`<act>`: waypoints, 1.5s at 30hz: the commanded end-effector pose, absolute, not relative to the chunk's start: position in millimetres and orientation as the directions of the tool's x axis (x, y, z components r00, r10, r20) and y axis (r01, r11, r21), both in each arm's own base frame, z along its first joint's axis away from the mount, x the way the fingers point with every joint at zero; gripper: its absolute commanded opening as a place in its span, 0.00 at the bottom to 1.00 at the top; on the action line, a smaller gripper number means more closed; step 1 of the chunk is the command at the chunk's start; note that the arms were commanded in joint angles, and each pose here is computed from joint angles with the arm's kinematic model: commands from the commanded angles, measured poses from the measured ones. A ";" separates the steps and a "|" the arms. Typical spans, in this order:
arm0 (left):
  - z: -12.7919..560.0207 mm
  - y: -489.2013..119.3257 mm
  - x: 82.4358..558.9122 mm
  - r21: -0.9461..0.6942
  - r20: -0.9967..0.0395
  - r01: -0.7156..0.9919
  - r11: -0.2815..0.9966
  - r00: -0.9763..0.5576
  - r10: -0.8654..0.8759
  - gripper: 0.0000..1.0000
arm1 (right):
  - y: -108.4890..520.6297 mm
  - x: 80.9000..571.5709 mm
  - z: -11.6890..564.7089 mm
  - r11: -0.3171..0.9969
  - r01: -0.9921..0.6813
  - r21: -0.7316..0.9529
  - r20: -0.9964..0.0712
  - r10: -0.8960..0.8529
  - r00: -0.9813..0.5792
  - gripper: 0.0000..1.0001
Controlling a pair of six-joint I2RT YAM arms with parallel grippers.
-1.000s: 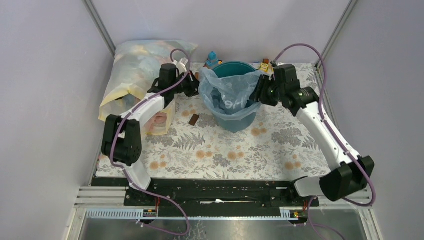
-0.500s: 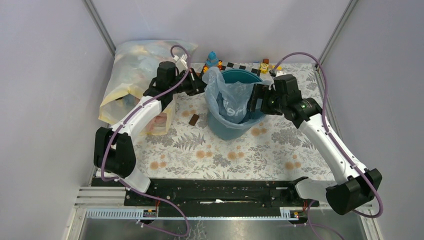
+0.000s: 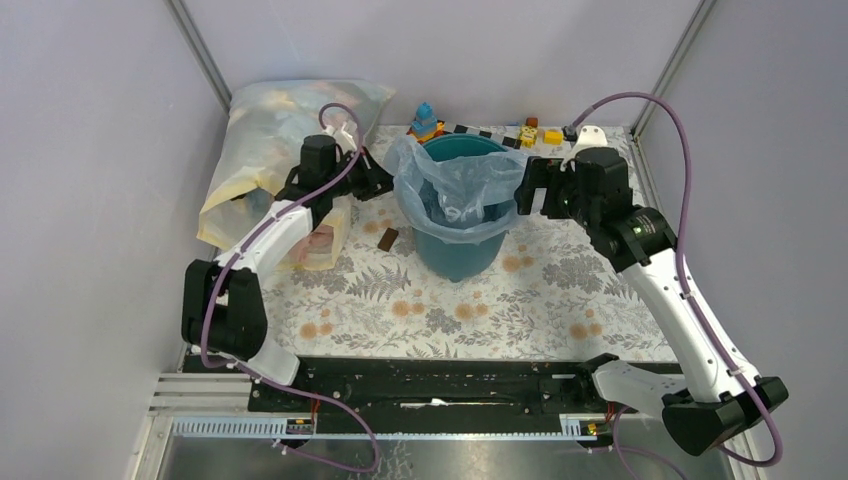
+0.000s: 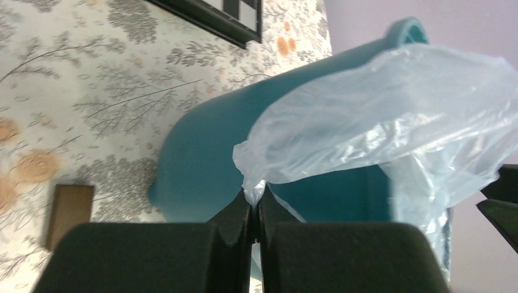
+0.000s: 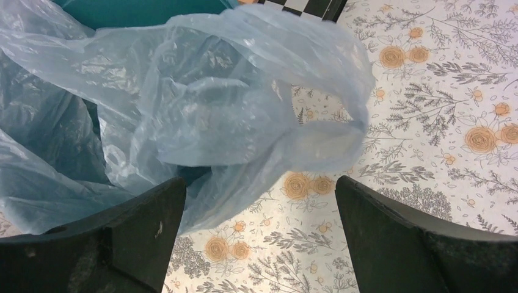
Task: Put the trash bags into the trash bin
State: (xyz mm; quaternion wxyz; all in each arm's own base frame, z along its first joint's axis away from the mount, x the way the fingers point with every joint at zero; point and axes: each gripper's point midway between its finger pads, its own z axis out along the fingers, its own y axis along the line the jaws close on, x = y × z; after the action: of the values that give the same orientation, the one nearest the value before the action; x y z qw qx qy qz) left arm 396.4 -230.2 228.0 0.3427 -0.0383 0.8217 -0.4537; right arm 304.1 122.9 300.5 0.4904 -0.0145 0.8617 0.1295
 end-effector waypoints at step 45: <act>244.1 -174.1 386.5 -0.687 -0.662 0.202 0.698 -0.571 -0.486 0.03 | 270.3 394.6 296.7 0.349 -0.913 -0.212 -0.817 -0.575 -0.030 0.36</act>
State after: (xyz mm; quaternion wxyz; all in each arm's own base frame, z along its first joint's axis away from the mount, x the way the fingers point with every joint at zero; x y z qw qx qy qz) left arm 377.9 -179.1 222.5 0.4159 -0.0964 0.8194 -0.3824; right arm 402.5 266.6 291.0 0.4465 -0.5144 0.7075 0.1882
